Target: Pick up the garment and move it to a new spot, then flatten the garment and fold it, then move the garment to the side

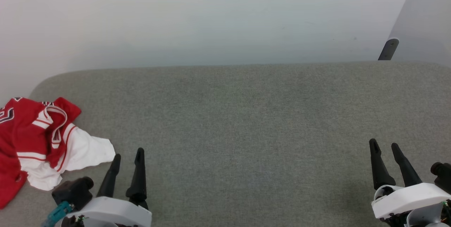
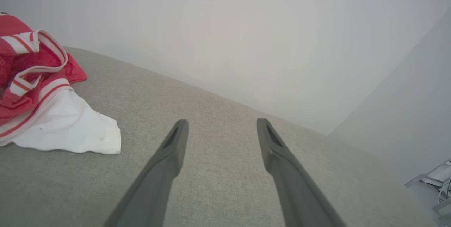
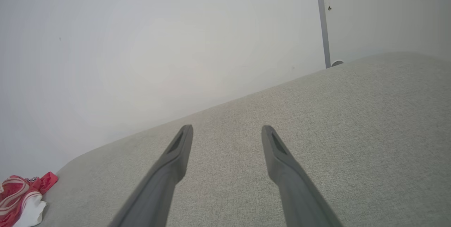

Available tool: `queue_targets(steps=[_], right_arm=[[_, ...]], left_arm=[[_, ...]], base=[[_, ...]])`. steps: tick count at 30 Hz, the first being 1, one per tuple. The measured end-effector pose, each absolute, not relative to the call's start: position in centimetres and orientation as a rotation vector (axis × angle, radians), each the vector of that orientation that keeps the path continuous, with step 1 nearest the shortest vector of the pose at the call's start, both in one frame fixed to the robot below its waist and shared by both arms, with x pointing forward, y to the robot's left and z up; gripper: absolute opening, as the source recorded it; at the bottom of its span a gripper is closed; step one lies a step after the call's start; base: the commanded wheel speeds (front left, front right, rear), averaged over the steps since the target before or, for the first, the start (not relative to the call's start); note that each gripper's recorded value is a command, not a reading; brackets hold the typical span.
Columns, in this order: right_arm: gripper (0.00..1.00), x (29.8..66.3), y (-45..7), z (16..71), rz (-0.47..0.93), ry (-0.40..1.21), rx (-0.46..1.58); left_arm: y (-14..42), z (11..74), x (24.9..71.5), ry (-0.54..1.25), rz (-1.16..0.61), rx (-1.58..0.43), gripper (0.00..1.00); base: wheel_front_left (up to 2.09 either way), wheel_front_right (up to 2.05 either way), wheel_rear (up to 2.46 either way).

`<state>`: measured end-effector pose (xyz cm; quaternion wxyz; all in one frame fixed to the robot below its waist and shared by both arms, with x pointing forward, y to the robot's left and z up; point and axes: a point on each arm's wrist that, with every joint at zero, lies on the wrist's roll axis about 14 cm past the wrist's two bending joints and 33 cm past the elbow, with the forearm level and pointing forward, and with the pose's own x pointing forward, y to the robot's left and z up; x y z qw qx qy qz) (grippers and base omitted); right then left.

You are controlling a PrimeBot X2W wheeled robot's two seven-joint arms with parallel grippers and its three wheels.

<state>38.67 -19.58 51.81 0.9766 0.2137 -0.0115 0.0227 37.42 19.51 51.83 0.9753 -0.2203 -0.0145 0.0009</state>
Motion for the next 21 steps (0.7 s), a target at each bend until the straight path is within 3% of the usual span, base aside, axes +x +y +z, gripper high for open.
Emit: queue_targets(steps=[21], right_arm=[[1.0, 38.6, -19.6, 53.5, 0.073, -0.079, 0.238]], left_arm=[[19.9, 53.7, 36.6, -0.122, -0.013, -0.253, 1.0]], base=[[0.0, 0.0, 0.0]])
